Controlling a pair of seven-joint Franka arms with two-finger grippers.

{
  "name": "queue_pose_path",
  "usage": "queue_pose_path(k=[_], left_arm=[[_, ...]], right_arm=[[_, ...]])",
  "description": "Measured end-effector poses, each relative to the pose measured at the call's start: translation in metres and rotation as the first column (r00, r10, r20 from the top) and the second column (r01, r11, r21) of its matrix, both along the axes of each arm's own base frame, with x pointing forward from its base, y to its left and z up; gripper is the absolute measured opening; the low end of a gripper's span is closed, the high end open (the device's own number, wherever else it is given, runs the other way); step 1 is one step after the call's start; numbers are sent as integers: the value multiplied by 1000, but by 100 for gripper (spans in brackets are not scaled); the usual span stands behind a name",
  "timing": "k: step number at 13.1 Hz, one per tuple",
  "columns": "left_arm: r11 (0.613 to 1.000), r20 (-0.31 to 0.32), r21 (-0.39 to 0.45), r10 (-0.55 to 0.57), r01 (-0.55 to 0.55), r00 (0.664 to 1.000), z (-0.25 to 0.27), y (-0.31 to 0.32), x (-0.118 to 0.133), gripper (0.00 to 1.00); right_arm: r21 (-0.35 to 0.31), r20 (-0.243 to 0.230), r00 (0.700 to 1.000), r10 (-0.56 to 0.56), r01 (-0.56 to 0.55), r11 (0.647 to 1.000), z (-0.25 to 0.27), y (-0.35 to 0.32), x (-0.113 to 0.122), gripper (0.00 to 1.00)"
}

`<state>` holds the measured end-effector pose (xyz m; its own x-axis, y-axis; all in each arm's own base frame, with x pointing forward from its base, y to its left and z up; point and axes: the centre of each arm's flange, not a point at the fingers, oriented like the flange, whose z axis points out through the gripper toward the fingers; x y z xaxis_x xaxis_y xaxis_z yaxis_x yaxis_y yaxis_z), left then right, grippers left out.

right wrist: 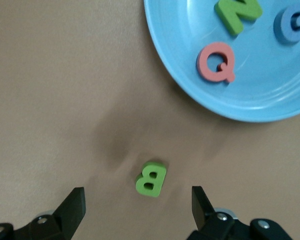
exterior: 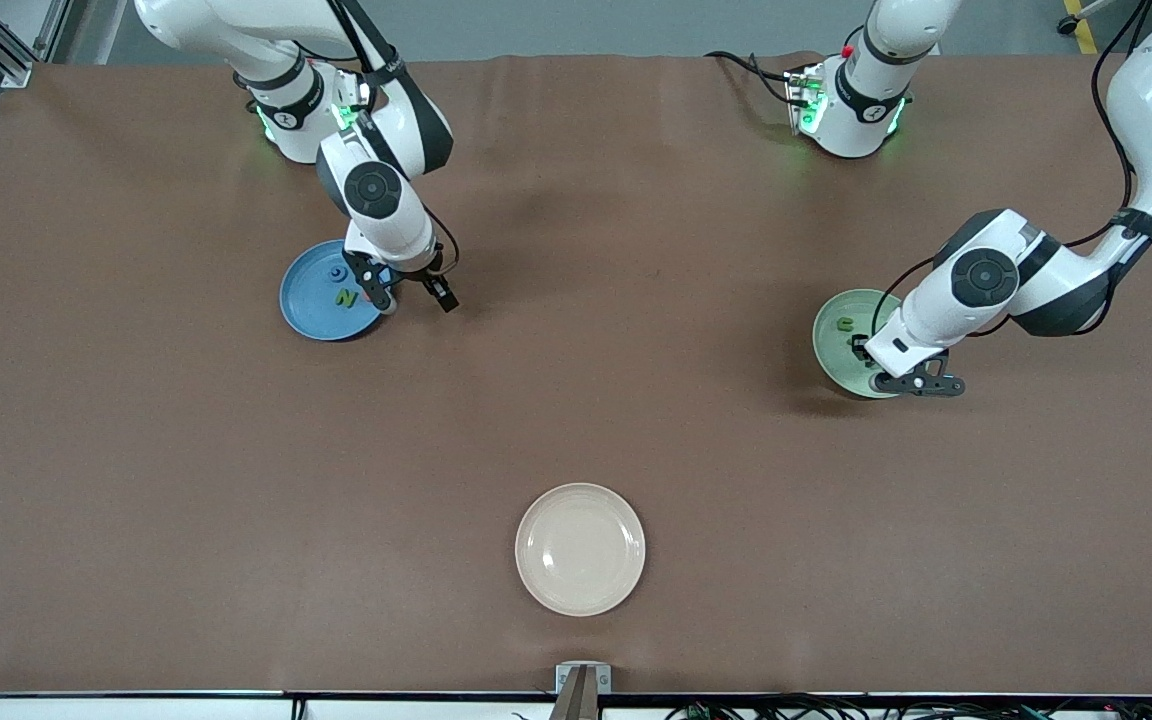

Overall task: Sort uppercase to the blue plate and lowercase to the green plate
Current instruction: 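Release the x on the green plate while the right gripper reaches the B, then grasp the green B with the right gripper while the left gripper withdraws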

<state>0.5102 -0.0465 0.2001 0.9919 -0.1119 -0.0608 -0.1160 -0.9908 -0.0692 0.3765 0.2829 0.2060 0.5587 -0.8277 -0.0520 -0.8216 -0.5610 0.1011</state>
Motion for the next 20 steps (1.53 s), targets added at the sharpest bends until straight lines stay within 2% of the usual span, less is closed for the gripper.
queue_pose_path(k=[1, 3, 4, 7, 10, 11, 14, 20], left_arm=[[1000, 2, -1, 0, 0, 1000, -1, 1, 0, 25], [1000, 5, 0, -5, 5, 1000, -3, 1, 0, 25], [1000, 4, -1, -7, 7, 1000, -5, 1, 0, 30], [1000, 7, -5, -8, 8, 1000, -7, 0, 1, 63], [1000, 30, -4, -2, 2, 1000, -1, -15, 10, 94], [1000, 42, -5, 10, -10, 999, 3, -20, 14, 100], [999, 79, -7, 37, -37, 996, 14, -43, 27, 100], [998, 92, -12, 63, -62, 994, 19, -47, 34, 100]], right_arm=[[4, 8, 1000, 1, -1, 1000, 0, 2, -1, 86], [12, 31, 1000, 1, -1, 1000, -7, -2, -8, 84], [14, 39, 999, 3, -3, 1000, -11, -5, -13, 84], [11, 39, 999, 8, -9, 1000, -15, -2, -22, 81], [9, 38, 999, 13, -13, 1000, -17, 1, -25, 73], [10, 44, 999, 13, -13, 1000, -19, 1, -25, 73], [5, 45, 999, 11, -11, 1000, -27, -1, -26, 73], [3, 45, 999, 9, -9, 1000, -29, -2, -25, 70]])
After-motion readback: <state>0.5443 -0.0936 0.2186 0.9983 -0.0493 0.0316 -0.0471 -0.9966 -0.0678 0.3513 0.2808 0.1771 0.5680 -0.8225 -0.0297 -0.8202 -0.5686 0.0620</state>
